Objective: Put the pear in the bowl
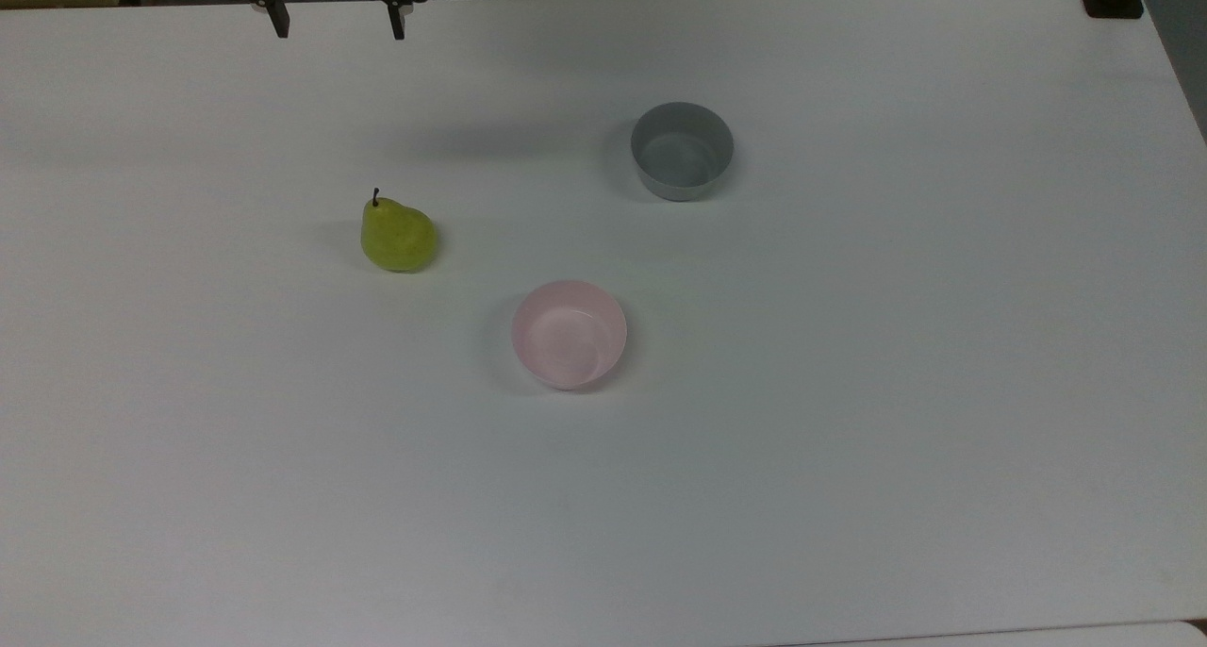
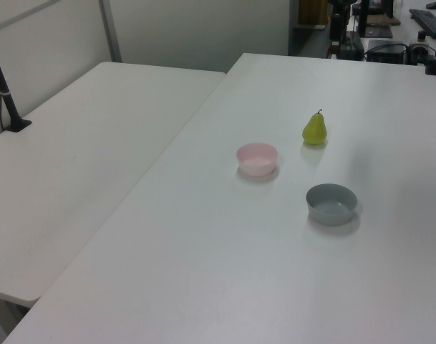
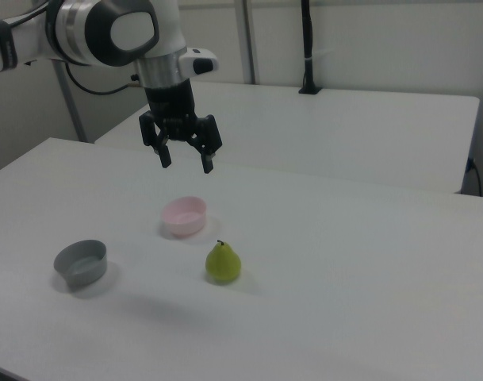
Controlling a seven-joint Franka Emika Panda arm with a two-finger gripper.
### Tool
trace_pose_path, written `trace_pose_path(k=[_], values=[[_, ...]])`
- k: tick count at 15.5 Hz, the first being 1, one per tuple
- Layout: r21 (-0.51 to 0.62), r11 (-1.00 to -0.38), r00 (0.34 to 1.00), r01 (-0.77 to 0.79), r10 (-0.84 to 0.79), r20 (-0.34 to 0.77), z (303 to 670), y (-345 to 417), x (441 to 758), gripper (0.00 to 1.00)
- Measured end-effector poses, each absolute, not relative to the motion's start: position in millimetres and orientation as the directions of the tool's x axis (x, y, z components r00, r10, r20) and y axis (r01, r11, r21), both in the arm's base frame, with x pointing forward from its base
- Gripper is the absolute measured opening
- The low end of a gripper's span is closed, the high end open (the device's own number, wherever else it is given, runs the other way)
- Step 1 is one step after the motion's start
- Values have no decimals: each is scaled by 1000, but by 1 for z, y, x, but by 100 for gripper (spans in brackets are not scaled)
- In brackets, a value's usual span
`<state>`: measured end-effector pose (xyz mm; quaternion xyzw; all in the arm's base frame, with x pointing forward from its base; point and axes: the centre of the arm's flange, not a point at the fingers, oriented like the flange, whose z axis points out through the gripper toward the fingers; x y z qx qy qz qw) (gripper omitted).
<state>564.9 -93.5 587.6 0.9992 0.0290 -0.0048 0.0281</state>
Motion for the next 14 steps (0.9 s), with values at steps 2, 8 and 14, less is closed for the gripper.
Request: trace_pose_path(k=[2, 8, 14], values=[[56, -997, 998, 59, 58, -11, 587, -93, 565, 100], [59, -996, 997, 63, 59, -55, 562, -92, 579, 100], [77, -994, 991, 72, 63, -114, 500, -90, 615, 100]])
